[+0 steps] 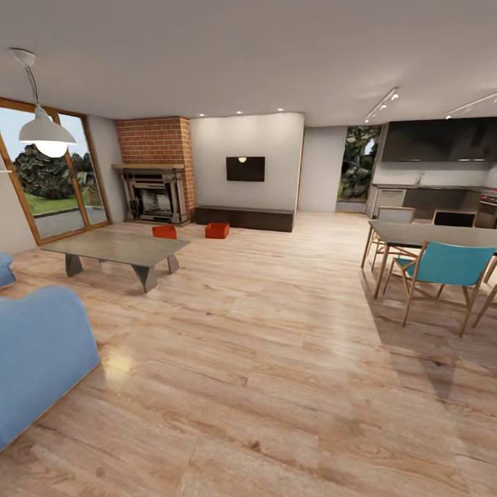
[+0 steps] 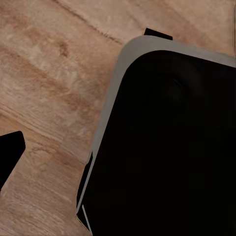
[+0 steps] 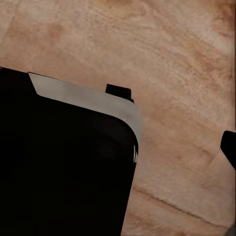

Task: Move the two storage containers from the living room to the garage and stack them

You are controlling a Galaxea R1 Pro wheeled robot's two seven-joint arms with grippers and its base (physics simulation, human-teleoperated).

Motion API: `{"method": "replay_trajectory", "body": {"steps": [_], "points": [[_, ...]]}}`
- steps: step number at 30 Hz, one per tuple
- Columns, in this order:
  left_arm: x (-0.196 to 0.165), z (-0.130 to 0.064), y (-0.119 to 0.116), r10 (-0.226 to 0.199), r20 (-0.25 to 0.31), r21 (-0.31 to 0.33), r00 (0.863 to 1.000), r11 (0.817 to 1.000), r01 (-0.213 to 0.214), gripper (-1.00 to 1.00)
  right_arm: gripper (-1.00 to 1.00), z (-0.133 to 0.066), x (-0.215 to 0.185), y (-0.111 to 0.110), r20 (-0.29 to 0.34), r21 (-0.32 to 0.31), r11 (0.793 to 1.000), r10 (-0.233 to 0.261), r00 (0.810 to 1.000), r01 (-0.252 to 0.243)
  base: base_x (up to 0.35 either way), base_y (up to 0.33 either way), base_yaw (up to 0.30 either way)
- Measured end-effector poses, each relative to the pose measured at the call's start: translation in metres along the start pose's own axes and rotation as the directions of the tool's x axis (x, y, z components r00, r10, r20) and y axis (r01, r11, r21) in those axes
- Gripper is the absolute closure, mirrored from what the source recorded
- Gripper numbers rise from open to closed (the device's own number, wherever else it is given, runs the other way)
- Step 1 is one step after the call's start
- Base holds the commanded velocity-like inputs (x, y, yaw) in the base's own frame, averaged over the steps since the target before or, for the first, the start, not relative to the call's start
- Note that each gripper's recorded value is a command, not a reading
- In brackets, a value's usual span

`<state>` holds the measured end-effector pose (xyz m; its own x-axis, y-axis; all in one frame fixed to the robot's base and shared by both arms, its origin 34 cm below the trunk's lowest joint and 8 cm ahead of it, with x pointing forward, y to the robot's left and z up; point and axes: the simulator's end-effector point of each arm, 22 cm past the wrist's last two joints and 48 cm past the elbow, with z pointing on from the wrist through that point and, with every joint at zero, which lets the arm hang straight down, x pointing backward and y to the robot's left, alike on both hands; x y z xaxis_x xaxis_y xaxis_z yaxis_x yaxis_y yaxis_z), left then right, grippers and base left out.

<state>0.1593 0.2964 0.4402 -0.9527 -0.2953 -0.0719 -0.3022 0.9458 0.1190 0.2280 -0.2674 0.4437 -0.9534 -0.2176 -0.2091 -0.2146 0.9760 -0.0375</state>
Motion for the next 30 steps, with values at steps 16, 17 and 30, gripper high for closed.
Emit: {"method": "replay_trajectory", "body": {"steps": [16, 17, 30], "points": [[0.0, 0.0, 0.0, 0.0, 0.0, 0.0, 1.0, 1.0, 0.0, -1.0, -1.0, 0.0, 0.0001, 0.0, 0.0, 0.0, 1.0, 0.0, 1.0, 0.0, 0.323, 0.0, 0.0], [0.0, 0.0, 0.0, 0.0, 0.0, 0.0, 1.0, 1.0, 0.0, -1.0, -1.0, 0.0, 0.0001, 0.0, 0.0, 0.0, 1.0, 0.0, 1.0, 0.0, 0.323, 0.0, 0.0], [-0.0002, 0.0, -0.0001, -0.001, 0.0, 0.0, 1.0, 1.0, 0.001, -1.0, -1.0, 0.0, 0.0, 0.0, 0.0, 0.0, 1.0, 0.0, 1.0, 0.0, 0.323, 0.0, 0.0]]}}
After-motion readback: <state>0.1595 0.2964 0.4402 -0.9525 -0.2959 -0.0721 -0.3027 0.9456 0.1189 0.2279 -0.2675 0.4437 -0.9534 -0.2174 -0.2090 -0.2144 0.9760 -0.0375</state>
